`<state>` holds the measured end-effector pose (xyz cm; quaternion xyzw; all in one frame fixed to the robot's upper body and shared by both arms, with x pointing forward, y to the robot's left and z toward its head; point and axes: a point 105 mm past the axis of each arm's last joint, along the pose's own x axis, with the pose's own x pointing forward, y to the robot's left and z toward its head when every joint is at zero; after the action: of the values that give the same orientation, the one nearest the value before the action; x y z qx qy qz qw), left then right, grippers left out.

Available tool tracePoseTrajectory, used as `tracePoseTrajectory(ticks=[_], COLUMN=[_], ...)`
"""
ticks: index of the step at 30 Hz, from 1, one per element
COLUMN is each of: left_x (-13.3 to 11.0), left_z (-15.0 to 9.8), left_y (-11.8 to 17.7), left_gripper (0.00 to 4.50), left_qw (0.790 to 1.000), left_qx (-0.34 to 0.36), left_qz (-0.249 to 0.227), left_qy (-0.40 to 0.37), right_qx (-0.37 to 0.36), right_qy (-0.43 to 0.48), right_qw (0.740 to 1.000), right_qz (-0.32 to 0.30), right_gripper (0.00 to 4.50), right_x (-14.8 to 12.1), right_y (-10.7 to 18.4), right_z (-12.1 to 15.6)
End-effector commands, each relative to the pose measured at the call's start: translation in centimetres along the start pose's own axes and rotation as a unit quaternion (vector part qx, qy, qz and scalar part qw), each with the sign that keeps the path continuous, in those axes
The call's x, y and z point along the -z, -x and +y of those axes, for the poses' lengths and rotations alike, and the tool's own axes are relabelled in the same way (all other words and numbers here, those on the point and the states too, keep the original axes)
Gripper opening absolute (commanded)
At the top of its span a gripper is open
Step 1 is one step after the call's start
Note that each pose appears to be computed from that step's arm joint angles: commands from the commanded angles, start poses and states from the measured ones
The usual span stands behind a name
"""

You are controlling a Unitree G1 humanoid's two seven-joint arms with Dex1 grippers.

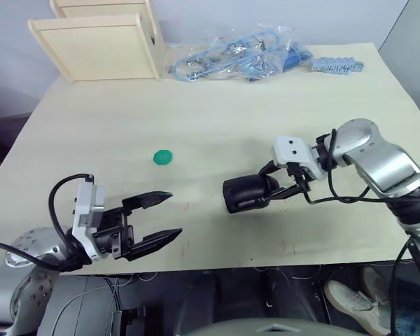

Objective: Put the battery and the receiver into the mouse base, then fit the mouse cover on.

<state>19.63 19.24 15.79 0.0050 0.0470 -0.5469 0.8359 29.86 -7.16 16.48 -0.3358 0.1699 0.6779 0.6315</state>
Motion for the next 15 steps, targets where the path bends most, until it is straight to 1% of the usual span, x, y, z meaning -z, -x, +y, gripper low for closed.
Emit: tracePoseTrajectory(ticks=[1,15], left_x=[-0.8,-0.8], left_z=[-0.4,-0.5], left_y=[0.3,0.4], left_gripper=[4.5,4.5], left_qw=[1.0,1.0], left_qx=[0.004,0.001], left_qz=[-0.001,0.002], left_qy=[-0.025,-0.026], right_qx=[0.004,-0.005], right_qy=[0.019,0.011], right_qw=[1.0,1.0], right_qz=[0.002,0.007], right_gripper=[2.74,2.74], right_x=[-0.6,0.5], right_y=[0.1,-0.9], right_z=[-0.7,-0.6])
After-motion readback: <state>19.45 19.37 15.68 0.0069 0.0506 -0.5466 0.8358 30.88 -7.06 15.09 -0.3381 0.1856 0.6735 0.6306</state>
